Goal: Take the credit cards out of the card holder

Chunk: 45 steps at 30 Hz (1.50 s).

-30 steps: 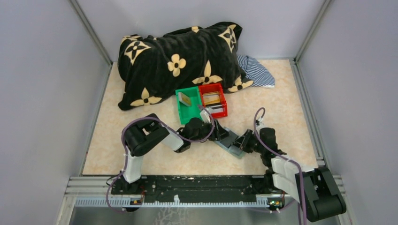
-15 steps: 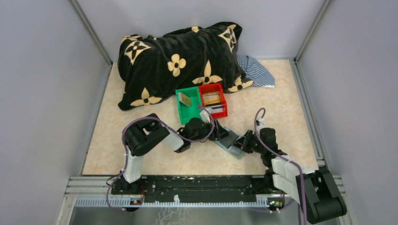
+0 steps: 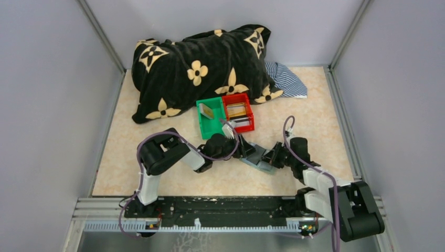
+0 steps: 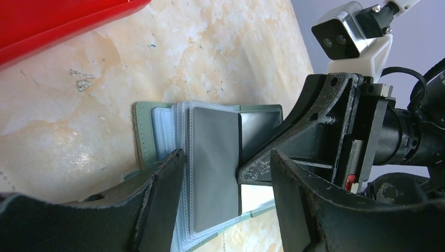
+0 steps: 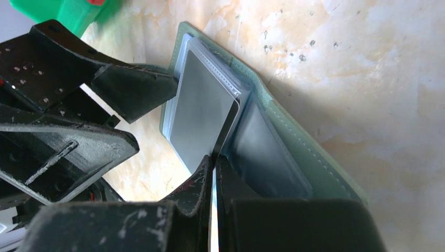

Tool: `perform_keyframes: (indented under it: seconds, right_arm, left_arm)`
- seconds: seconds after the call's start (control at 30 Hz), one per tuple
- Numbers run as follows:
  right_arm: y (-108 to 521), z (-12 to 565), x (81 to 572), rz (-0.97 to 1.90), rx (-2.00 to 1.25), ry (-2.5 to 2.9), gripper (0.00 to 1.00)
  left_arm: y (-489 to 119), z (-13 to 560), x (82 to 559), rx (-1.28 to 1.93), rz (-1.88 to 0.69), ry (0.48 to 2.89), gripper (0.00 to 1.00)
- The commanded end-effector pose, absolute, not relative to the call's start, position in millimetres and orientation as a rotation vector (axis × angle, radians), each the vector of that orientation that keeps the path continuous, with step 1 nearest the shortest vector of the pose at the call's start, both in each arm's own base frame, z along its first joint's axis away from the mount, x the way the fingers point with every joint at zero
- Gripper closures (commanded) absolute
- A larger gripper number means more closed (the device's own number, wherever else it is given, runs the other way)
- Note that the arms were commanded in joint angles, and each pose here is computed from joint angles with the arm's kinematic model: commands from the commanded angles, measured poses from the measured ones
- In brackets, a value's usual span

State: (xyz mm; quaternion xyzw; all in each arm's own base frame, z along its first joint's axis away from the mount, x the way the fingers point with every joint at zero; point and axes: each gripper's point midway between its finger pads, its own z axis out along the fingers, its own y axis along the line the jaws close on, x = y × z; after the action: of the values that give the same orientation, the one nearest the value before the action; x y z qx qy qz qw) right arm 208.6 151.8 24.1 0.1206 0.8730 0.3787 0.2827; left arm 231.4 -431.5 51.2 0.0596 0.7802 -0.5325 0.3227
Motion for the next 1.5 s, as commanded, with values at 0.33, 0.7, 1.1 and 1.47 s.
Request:
perform_keyframes:
  seconds: [0.33, 0.7, 1.1, 1.47]
  right_arm:
    - [144, 72, 240, 0.992, 0.239, 2.153, 1.00]
    - [137, 69, 232, 0.960, 0.251, 2.164, 1.00]
    - [128, 74, 234, 0.909, 0.264, 2.163, 1.00]
    - [117, 84, 234, 0.837, 0.284, 2.140, 1.00]
  left_arm:
    - [-430, -2, 185, 0.224, -1.374, 2.288, 0.33]
    - [-437, 4, 192, 0.169, -1.426, 2.282, 0.34]
    - [-436, -1, 192, 0.141, -1.438, 2.292, 0.34]
    - [-436, -2, 193, 0.136, -1.447, 2.294, 0.34]
